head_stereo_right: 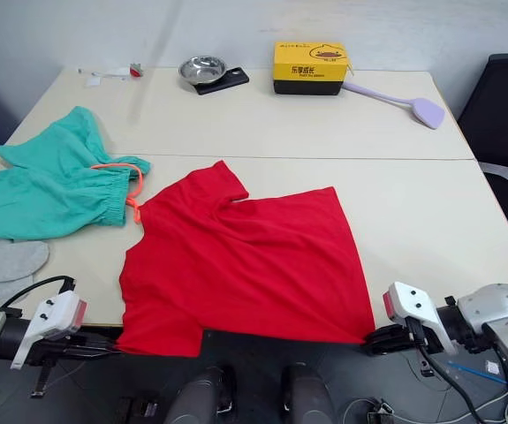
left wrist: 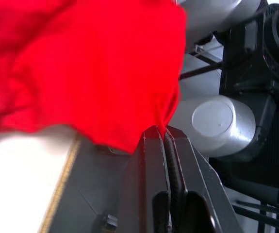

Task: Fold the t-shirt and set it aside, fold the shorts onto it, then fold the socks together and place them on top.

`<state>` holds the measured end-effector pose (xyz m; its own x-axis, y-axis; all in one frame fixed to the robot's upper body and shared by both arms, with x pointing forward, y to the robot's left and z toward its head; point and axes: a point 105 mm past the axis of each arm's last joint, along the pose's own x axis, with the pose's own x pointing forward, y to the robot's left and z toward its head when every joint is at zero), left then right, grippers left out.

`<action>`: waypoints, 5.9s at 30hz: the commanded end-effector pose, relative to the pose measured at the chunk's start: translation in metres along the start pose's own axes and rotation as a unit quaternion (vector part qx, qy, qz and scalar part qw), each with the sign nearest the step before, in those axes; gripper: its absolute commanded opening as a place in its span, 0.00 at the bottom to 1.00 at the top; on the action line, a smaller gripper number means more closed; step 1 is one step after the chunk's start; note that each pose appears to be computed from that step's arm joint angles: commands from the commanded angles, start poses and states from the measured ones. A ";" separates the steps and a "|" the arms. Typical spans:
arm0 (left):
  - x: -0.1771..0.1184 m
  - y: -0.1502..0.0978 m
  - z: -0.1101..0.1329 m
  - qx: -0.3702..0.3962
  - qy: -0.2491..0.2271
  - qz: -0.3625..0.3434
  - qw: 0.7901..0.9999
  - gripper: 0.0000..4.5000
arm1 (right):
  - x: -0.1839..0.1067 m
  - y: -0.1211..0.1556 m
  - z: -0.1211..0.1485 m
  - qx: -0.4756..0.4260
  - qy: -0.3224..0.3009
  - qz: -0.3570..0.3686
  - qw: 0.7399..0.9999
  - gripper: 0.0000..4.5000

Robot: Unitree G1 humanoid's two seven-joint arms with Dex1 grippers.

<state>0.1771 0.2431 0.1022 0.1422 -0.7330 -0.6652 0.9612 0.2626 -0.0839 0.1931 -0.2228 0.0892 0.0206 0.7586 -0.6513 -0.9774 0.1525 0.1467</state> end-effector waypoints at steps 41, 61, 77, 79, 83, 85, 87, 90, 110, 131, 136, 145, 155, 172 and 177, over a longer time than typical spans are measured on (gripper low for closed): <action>-0.044 0.005 0.007 -0.173 -0.079 0.027 0.981 0.00 | -0.030 0.014 0.008 0.047 0.022 0.005 0.999 0.00; -0.039 0.055 0.010 -0.173 -0.088 0.081 0.978 0.00 | -0.015 -0.024 0.024 0.038 -0.007 -0.062 0.997 0.00; -0.036 0.088 0.011 -0.114 -0.111 0.171 0.972 0.69 | -0.019 -0.048 0.042 -0.013 -0.096 -0.153 0.984 0.21; -0.039 0.091 0.016 -0.100 -0.128 0.182 0.970 0.84 | -0.022 -0.050 0.043 -0.025 -0.100 -0.162 0.981 0.36; -0.048 0.088 0.029 -0.033 -0.155 0.202 0.966 1.00 | -0.033 -0.052 0.046 -0.059 -0.106 -0.190 0.974 0.68; -0.049 0.083 0.031 -0.009 -0.155 0.198 0.968 1.00 | -0.036 -0.051 0.048 -0.074 -0.109 -0.191 0.973 0.84; -0.049 0.077 0.035 0.040 -0.155 0.198 0.967 1.00 | -0.038 -0.049 0.054 -0.093 -0.120 -0.187 0.970 0.99; -0.043 0.062 0.039 0.094 -0.148 0.173 0.969 1.00 | -0.035 -0.038 0.064 -0.123 -0.130 -0.159 0.971 0.99; -0.023 0.123 0.059 0.052 -0.155 0.293 0.942 1.00 | -0.034 -0.102 0.067 -0.004 -0.142 -0.289 0.947 0.99; 0.024 0.194 0.077 -0.060 -0.093 0.317 0.942 0.91 | -0.027 -0.188 0.081 0.119 -0.095 -0.373 0.915 0.91; 0.039 0.194 0.068 -0.074 -0.075 0.303 0.947 0.56 | -0.023 -0.191 0.082 0.107 -0.079 -0.361 0.923 0.53; 0.039 0.210 0.085 -0.056 -0.109 0.331 0.936 0.01 | -0.033 -0.204 0.094 0.043 -0.095 -0.412 0.905 0.00; 0.024 0.246 0.118 -0.039 -0.162 0.418 0.893 0.01 | -0.046 -0.233 0.101 0.018 -0.122 -0.508 0.853 0.00; -0.037 0.197 0.140 0.123 -0.311 0.365 0.869 0.74 | -0.076 -0.167 0.134 -0.149 -0.263 -0.408 0.862 0.79; -0.033 0.137 0.119 0.168 -0.272 0.232 0.919 0.99 | -0.044 -0.084 0.121 -0.165 -0.264 -0.230 0.922 1.00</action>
<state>0.3462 0.2341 0.1831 0.6252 -0.7733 -0.1054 0.7454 0.5516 0.3744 0.3198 -0.2044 0.1780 0.5549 0.8209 -0.1350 -0.8071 0.4920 -0.3263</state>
